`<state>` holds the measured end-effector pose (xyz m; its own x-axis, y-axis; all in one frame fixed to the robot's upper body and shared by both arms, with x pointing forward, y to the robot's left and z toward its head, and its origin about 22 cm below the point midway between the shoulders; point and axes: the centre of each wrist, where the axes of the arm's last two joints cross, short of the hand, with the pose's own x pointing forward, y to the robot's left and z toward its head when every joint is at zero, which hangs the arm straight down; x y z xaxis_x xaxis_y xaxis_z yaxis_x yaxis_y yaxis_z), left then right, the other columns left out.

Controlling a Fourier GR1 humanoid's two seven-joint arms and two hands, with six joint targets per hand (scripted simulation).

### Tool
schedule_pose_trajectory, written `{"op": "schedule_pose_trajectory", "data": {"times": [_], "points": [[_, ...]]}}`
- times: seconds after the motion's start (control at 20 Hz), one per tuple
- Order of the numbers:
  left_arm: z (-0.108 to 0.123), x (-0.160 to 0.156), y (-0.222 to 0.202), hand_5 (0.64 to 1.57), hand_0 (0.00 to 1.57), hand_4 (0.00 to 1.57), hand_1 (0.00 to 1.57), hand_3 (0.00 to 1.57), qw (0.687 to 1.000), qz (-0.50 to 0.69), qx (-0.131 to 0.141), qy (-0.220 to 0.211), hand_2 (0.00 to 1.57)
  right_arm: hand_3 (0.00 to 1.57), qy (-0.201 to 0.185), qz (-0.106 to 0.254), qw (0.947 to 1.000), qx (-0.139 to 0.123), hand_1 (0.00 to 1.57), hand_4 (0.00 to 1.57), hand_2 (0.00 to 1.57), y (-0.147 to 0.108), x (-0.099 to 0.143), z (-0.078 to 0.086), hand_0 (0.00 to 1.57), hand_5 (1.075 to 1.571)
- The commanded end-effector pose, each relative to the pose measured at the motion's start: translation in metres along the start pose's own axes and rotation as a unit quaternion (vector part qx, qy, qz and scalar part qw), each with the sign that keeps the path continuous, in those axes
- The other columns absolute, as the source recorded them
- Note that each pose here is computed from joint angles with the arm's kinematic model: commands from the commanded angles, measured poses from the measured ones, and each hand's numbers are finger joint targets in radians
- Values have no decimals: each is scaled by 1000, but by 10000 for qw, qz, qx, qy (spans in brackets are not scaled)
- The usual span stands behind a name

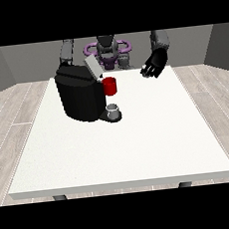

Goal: Insert the coffee pod into the coffee machine and close the lid

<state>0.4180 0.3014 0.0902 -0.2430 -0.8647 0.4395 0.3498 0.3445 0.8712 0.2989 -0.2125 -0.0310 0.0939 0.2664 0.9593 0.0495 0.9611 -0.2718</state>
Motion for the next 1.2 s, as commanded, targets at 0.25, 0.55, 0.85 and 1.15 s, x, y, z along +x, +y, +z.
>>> {"op": "schedule_pose_trajectory", "data": {"times": [0.25,0.55,0.85,1.15], "points": [[-23,54,30,1571,1340,562,1340,1351,9996,-214,17,-200,1372,0,-75,-162,9998,25,0,0,0,5,0,-1,0,1571],[-35,81,48,1571,956,517,956,1358,9988,477,-31,-79,1160,0,-42,-93,9998,178,0,0,0,-11,-3,3,0,1571],[-21,91,116,1571,1256,488,1256,1265,9968,374,699,-57,1287,0,-679,-226,9973,168,0,0,0,8,43,-12,0,1571],[-28,108,119,1571,1247,479,1247,1249,9971,255,712,-106,1299,0,-792,-282,9964,-86,0,263,0,0,60,-23,0,1571]]}}
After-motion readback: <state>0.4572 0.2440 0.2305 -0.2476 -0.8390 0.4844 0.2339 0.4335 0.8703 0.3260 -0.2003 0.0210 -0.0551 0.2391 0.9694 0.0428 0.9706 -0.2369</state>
